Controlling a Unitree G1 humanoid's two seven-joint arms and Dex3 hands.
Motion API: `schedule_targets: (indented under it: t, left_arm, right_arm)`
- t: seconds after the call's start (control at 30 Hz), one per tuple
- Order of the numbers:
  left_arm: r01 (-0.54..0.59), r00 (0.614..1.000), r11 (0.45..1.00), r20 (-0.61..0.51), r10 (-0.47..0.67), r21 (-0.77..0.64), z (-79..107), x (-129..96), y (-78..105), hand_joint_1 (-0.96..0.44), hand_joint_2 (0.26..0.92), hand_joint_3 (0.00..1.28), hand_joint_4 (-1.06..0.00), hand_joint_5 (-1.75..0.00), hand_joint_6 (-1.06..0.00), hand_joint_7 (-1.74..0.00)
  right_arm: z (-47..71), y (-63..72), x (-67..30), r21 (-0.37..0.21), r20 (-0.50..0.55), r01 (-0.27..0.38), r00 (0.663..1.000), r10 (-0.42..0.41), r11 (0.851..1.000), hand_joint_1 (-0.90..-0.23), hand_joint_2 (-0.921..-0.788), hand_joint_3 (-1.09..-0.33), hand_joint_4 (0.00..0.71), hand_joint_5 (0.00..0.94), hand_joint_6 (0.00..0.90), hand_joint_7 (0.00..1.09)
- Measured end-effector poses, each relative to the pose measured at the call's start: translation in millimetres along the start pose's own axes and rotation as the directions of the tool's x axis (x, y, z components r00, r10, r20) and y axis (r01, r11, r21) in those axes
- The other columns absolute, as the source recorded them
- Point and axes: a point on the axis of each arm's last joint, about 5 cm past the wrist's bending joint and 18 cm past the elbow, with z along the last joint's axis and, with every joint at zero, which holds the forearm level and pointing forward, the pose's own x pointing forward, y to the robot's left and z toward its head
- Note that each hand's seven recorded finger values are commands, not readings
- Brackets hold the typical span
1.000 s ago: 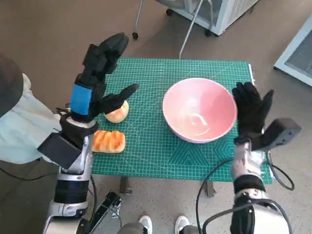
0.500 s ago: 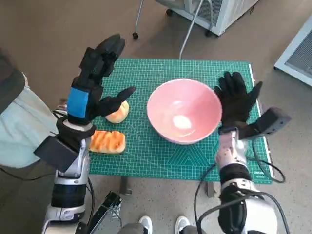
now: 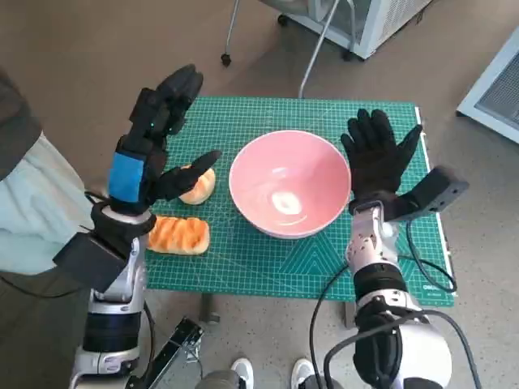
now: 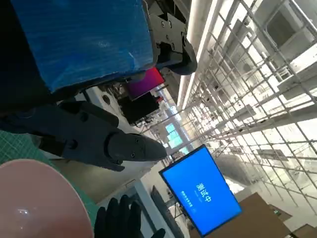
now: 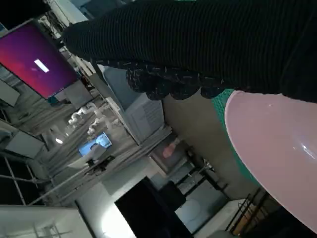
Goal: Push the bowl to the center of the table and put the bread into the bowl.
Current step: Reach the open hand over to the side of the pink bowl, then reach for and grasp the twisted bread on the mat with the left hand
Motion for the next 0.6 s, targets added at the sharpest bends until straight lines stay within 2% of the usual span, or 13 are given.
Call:
schedule_targets:
  t: [0.13, 0.2, 0.27, 0.4, 0.53, 0.6]
  left_arm:
    - [-0.002, 1.000, 1.000, -0.015, 0.002, 0.016, -0.7, -4.7, 5.8, -0.37, 0.921, 0.19, -0.37, 0.00, -0.31, -0.28]
    - [0.000, 1.000, 0.999, -0.025, 0.001, 0.034, -0.6, -7.7, 11.3, -0.38, 0.921, 0.19, -0.37, 0.00, -0.32, -0.24]
    - [0.007, 0.999, 0.998, -0.032, -0.005, 0.058, 0.6, -10.2, 17.5, -0.39, 0.921, 0.19, -0.36, 0.00, -0.34, -0.20]
    - [0.040, 0.999, 0.991, -0.039, -0.036, 0.126, 6.5, -13.4, 32.0, -0.40, 0.921, 0.19, -0.35, 0.00, -0.34, -0.14]
    - [0.117, 0.992, 0.968, -0.072, -0.104, 0.222, 17.9, -14.3, 49.4, -0.41, 0.921, 0.20, -0.32, 0.00, -0.31, -0.11]
    - [0.170, 0.984, 0.947, -0.102, -0.147, 0.273, 26.3, -14.2, 59.1, -0.41, 0.921, 0.18, -0.30, 0.00, -0.30, -0.09]
  right_arm:
    - [7.4, 1.0, 2.8, -0.125, 0.032, -0.022, 0.999, 0.026, 0.992, -0.501, -0.921, -0.924, 0.246, 0.028, 0.098, 0.57]
    - [13.6, 1.4, 4.8, -0.213, 0.064, -0.037, 0.997, 0.052, 0.976, -0.510, -0.921, -0.925, 0.245, 0.025, 0.094, 0.58]
    - [21.4, 1.9, 7.0, -0.311, 0.104, -0.056, 0.990, 0.093, 0.949, -0.542, -0.921, -0.918, 0.247, 0.024, 0.095, 0.58]
    - [35.9, 6.6, 10.7, -0.437, 0.185, -0.093, 0.964, 0.190, 0.895, -0.596, -0.921, -0.871, 0.254, 0.023, 0.098, 0.60]
    - [49.5, 14.8, 12.4, -0.488, 0.273, -0.160, 0.906, 0.323, 0.858, -0.632, -0.921, -0.818, 0.261, 0.018, 0.083, 0.67]
    - [56.8, 20.3, 12.6, -0.514, 0.313, -0.212, 0.856, 0.412, 0.831, -0.648, -0.921, -0.797, 0.264, 0.015, 0.063, 0.71]
